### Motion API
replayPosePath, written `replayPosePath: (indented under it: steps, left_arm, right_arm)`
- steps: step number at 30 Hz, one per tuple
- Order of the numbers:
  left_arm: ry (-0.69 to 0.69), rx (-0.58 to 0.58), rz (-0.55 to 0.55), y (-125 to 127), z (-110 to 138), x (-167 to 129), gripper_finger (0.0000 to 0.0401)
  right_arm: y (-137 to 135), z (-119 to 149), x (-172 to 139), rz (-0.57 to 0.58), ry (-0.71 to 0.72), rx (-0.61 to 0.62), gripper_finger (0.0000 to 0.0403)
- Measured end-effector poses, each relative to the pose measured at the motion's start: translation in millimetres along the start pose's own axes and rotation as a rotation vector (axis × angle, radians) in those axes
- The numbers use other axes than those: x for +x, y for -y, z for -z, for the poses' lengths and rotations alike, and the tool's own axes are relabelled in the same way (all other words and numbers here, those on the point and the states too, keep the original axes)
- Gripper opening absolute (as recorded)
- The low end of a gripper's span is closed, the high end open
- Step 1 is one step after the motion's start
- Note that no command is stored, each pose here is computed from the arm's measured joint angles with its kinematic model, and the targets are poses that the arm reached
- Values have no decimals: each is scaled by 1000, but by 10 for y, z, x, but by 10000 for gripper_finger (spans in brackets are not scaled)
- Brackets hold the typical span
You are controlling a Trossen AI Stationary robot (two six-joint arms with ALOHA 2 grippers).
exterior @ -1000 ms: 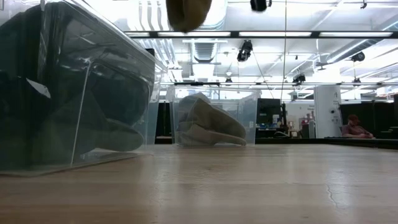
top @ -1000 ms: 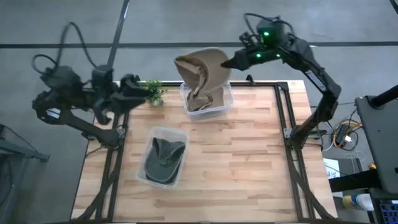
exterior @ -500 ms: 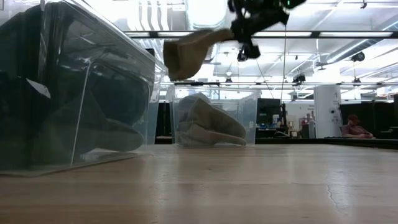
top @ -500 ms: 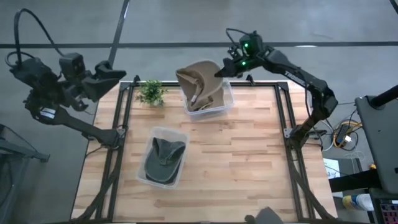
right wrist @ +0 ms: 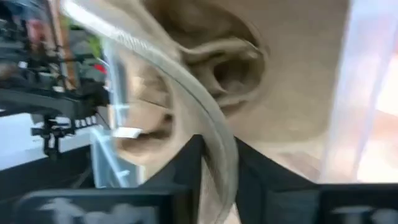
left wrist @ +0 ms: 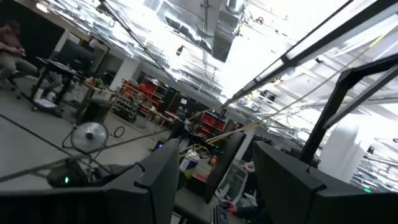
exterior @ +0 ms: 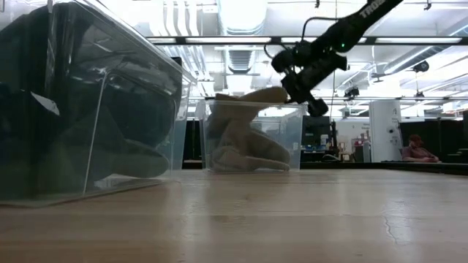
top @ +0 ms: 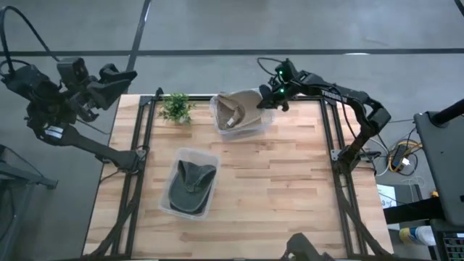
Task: Pick & Place hat
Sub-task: Put the brown cap into the top transparent container
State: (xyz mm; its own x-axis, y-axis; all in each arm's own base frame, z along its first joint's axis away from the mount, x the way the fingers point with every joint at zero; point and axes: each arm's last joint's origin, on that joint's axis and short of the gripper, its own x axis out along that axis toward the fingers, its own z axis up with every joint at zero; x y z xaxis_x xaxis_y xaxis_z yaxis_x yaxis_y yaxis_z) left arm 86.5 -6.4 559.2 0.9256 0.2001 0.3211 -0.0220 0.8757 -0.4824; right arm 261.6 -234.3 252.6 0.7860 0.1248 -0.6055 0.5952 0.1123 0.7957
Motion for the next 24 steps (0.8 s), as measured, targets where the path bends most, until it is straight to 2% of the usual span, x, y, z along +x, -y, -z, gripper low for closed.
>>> replayPosePath:
  steps: [5, 9, 12, 15, 20, 24]
  left_arm:
    - [8, 13, 1, -6, -22, -32, 197]
    - [18, 13, 5, -12, -50, -71, 197]
    - [24, 23, 7, -16, -68, -97, 197]
    - [27, 31, 9, -19, -78, -114, 197]
    - [32, 31, 13, -26, -100, -152, 197]
    - [32, 54, 12, -35, -112, -182, 197]
  right_arm:
    - [135, -30, 135, 40, -30, 14, 127]
    - [54, -63, 86, 31, -18, 9, 190]
    - [-81, -77, -48, 26, -9, 0, 220]
    - [-226, -55, -201, 55, -18, -26, 232]
    - [-476, -1, -479, 172, 38, -107, 230]
    - [-684, 14, -550, 187, 90, -252, 221]
